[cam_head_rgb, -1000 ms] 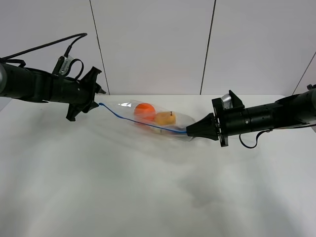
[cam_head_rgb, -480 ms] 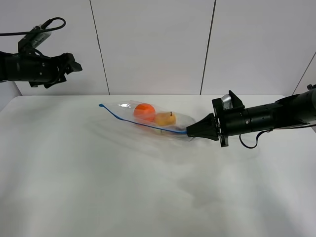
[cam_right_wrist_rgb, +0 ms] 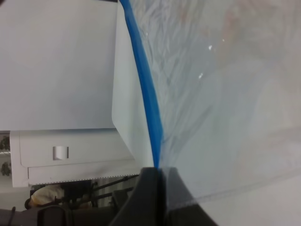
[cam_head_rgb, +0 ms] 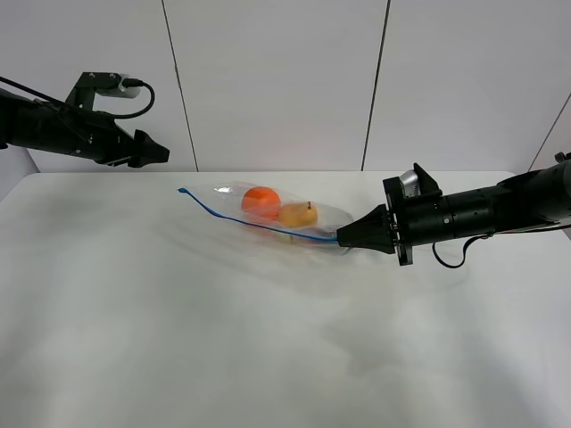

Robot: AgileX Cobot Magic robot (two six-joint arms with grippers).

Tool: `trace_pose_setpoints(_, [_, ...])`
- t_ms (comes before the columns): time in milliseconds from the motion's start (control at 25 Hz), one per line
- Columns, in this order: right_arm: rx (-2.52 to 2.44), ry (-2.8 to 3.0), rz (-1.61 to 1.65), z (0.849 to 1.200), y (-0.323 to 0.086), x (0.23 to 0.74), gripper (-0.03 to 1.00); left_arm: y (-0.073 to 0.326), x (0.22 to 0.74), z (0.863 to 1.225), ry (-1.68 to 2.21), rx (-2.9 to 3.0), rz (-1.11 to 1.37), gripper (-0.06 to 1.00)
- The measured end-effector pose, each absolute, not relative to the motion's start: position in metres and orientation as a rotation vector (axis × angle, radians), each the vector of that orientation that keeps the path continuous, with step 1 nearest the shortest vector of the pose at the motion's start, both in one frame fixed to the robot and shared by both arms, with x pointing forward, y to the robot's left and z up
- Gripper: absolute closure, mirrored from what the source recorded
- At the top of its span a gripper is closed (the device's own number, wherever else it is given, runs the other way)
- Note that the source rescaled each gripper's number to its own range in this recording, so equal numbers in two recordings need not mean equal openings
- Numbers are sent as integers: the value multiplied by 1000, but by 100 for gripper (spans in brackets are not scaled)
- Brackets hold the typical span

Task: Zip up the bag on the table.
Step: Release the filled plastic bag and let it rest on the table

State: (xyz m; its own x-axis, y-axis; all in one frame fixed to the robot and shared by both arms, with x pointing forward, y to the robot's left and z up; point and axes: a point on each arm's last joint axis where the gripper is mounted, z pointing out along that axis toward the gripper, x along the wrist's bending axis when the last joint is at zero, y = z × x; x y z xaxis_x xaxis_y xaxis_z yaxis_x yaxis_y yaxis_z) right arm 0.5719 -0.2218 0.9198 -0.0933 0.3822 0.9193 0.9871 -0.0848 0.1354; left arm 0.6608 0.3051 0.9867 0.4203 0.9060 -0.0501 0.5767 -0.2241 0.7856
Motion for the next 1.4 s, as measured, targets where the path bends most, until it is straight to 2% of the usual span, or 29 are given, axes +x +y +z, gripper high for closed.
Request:
trace_pose_setpoints(480, [-1521,-1530,-1172,920,-222,572,97,322,636,963,1687,2103,316,5])
trace_pose_setpoints(960, [-1521,-1531,-1172,920,-222,572,97,330,610,956,2079,2133,62,5])
trace_pose_setpoints(1160, [-1521,-1531,-1172,920,-222,572,97,328,595,968,2153,2153,-74,5])
trace_pose_setpoints(1400, [-1521,-1531,-1172,920,-222,572,97,326,577,1009,2158,2112,-35,5])
